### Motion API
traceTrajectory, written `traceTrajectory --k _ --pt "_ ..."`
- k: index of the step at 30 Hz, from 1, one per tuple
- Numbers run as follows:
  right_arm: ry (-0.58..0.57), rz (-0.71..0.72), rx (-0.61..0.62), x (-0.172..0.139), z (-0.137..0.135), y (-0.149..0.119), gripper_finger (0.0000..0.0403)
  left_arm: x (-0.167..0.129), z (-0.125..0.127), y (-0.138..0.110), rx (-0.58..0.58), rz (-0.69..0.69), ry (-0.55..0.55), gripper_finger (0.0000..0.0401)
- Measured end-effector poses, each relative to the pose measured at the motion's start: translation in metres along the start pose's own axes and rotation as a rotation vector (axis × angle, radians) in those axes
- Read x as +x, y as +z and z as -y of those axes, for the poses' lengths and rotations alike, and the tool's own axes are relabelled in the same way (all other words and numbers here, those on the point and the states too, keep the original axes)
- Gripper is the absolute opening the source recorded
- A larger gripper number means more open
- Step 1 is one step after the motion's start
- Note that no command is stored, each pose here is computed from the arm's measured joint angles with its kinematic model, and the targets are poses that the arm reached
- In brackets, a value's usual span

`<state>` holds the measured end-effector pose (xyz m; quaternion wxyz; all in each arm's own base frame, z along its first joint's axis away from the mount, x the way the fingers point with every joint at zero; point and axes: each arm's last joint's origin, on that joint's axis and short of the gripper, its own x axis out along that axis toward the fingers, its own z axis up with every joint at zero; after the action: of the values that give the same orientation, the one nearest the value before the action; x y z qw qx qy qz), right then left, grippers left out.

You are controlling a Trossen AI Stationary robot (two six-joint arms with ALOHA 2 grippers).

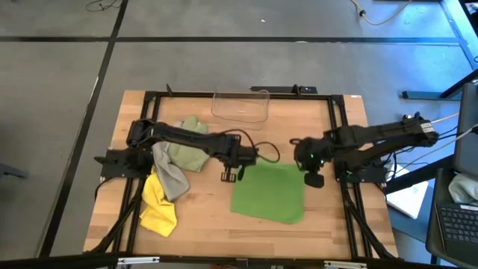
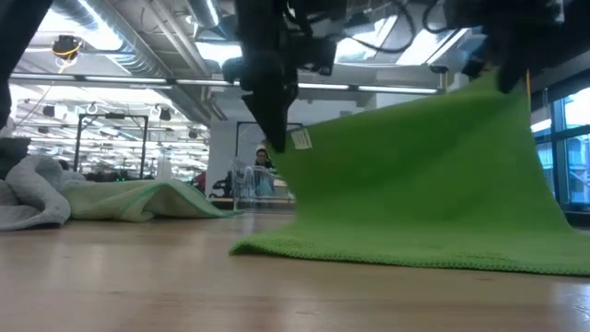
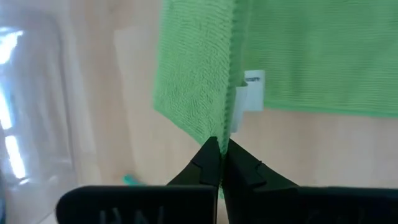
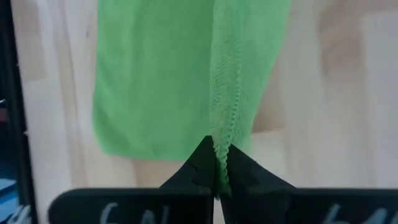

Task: Fold microfiber towels
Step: Fold the green microfiber cloth

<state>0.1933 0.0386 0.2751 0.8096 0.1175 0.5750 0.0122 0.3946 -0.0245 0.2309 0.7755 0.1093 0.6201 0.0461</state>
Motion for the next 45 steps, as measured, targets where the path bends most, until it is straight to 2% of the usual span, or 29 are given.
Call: traceTrajectory --k 3,12,18,22,26,36,45 --pt "0.016 -0.027 0.027 0.007 -0.014 -0.009 0.0010 -0.004 0.017 0.001 0.015 0.015 -0.009 0.0001" --pt "0.165 0.052 0.024 0.027 -0.060 -0.026 0.0010 -0.016 0.062 0.003 0.004 0.084 0.015 0.0000" --pt "0.119 0.039 0.034 0.046 -0.080 -0.044 0.0010 -0.025 0.094 0.005 0.001 0.181 0.005 0.0000" --pt "0.046 0.025 0.044 0.062 -0.087 -0.052 0.0010 -0.029 0.109 0.004 0.009 0.213 0.015 0.0000" --pt "-0.013 0.004 0.026 0.077 -0.091 -0.053 0.0010 -0.024 0.117 0.002 0.004 0.203 0.037 0.0000" --pt "-0.017 -0.027 0.019 0.107 -0.101 -0.050 0.0010 0.016 0.124 -0.020 -0.025 0.133 0.045 0.0000" --pt "-0.020 -0.053 0.017 0.113 -0.102 -0.050 0.0015 0.024 0.130 -0.020 -0.032 0.178 -0.039 0.0015"
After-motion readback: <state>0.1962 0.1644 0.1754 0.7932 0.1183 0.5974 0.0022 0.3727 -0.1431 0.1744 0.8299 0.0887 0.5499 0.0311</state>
